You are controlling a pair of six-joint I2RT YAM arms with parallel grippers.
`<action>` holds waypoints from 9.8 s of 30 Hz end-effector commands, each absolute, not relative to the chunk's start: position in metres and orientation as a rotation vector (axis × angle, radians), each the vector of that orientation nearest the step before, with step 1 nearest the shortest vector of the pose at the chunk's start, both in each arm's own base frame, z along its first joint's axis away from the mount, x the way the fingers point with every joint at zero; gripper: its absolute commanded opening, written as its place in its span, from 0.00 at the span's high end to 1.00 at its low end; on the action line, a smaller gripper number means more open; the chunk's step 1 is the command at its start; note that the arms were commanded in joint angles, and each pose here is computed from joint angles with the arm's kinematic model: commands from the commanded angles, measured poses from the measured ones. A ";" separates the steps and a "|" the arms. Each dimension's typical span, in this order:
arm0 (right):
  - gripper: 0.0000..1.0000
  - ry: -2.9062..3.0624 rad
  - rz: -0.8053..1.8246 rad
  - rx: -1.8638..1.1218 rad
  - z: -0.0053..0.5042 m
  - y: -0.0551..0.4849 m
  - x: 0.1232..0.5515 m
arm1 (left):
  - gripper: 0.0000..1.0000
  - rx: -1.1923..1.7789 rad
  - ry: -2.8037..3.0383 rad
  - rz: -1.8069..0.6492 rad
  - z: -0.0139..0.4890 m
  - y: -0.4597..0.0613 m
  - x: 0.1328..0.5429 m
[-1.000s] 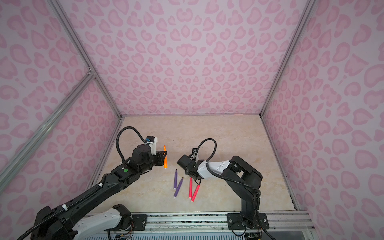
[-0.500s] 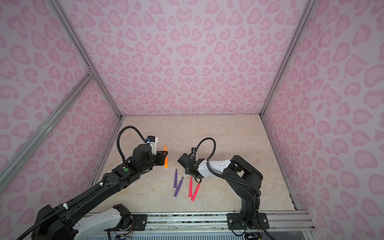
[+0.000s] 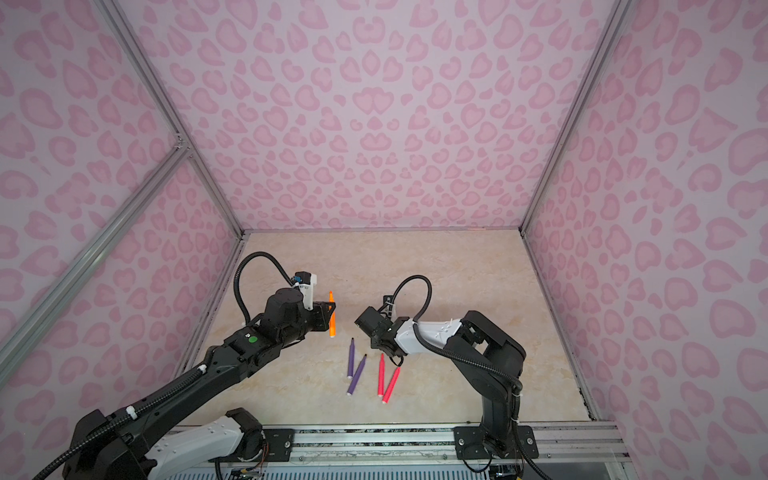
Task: Insert pens into pen caps
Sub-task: Pick up the pen cap from the center of the table, then put on the pen cap to the pen, then place a pen at the middle-left of the table.
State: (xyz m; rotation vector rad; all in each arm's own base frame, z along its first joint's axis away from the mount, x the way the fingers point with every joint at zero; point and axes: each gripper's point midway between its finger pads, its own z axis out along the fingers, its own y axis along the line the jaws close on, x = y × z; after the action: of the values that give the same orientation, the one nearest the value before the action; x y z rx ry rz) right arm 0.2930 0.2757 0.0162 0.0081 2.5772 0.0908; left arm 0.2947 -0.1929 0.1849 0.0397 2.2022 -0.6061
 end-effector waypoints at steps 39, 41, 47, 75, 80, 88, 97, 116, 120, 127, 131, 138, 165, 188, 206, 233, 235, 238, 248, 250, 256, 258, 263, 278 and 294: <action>0.93 2.364 0.240 0.200 0.108 0.243 0.304 | 0.97 0.340 2.039 -0.918 0.225 -0.250 0.261; 0.98 2.283 0.339 0.238 0.142 0.239 0.306 | 0.97 0.421 1.991 -0.978 0.234 -0.263 0.248; 1.00 1.998 0.644 0.311 0.232 0.227 0.301 | 0.97 0.613 1.902 -1.062 0.241 -0.293 0.218; 1.00 1.760 1.083 0.114 0.309 0.277 0.244 | 0.97 0.736 1.790 -1.241 0.256 -0.311 0.189; 1.00 1.760 1.096 0.126 0.304 0.278 0.243 | 0.97 0.712 1.812 -1.230 0.253 -0.311 0.193; 1.00 1.770 1.110 0.124 0.299 0.285 0.241 | 0.97 0.692 1.826 -1.218 0.252 -0.310 0.196; 1.00 1.777 1.096 0.127 0.296 0.288 0.240 | 0.97 0.673 1.840 -1.208 0.250 -0.310 0.199; 1.00 1.793 1.024 0.083 0.280 0.302 0.233 | 0.97 0.568 1.866 -1.282 0.255 -0.301 0.210; 1.00 1.771 1.031 0.066 0.280 0.301 0.231 | 0.97 0.585 1.857 -1.314 0.259 -0.303 0.207; 1.00 1.727 1.005 0.066 0.290 0.288 0.234 | 0.97 0.595 1.855 -1.308 0.260 -0.302 0.206; 1.00 1.724 1.049 0.066 0.294 0.285 0.235 | 0.97 0.607 1.867 -1.314 0.257 -0.305 0.207; 1.00 1.749 1.045 0.072 0.287 0.286 0.242 | 0.97 0.632 1.853 -1.327 0.259 -0.307 0.203; 1.00 1.779 1.061 0.011 0.279 0.293 0.235 | 0.97 0.618 1.867 -1.314 0.256 -0.306 0.206; 1.00 1.795 1.252 -0.026 0.258 0.299 0.215 | 0.97 0.577 1.870 -1.370 0.257 -0.301 0.213; 1.00 1.833 1.175 0.023 0.234 0.292 0.198 | 0.97 0.548 1.873 -1.379 0.257 -0.296 0.217; 0.18 1.766 0.698 0.250 0.251 0.180 0.246 | 0.97 -0.232 2.369 -0.471 0.129 -0.153 0.322; 0.18 1.755 0.692 0.251 0.253 0.175 0.244 | 0.97 -0.320 2.414 -0.388 0.116 -0.132 0.326; 0.18 1.745 0.666 0.258 0.252 0.167 0.243 | 0.97 -0.377 2.478 -0.308 0.100 -0.118 0.331; 0.18 1.751 0.625 0.267 0.251 0.155 0.240 | 0.97 -0.405 2.646 -0.101 0.056 -0.106 0.345; 0.17 1.757 0.621 0.267 0.248 0.155 0.239 | 0.97 -0.408 2.666 -0.081 0.052 -0.104 0.346; 0.17 1.788 0.612 0.250 0.244 0.159 0.239 | 0.97 -0.431 2.728 -0.064 0.034 -0.101 0.345; 0.18 1.789 0.610 0.245 0.245 0.159 0.239 | 0.97 -0.436 2.732 -0.048 0.032 -0.098 0.345; 0.17 1.797 0.606 0.242 0.242 0.161 0.240 | 0.97 -0.454 2.742 -0.049 0.029 -0.095 0.347; 0.17 1.804 0.616 0.229 0.243 0.164 0.240 | 0.84 -0.448 2.754 0.003 0.024 -0.091 0.353; 0.16 1.810 0.595 0.223 0.242 0.164 0.244 | 0.51 -0.254 2.579 -0.089 0.083 -0.119 0.349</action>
State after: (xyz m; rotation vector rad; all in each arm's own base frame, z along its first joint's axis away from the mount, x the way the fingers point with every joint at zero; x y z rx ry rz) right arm 0.2427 0.1642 0.2392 0.2261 1.8152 0.6045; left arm 0.3456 -0.1103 0.0607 -0.3351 2.6607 -0.0954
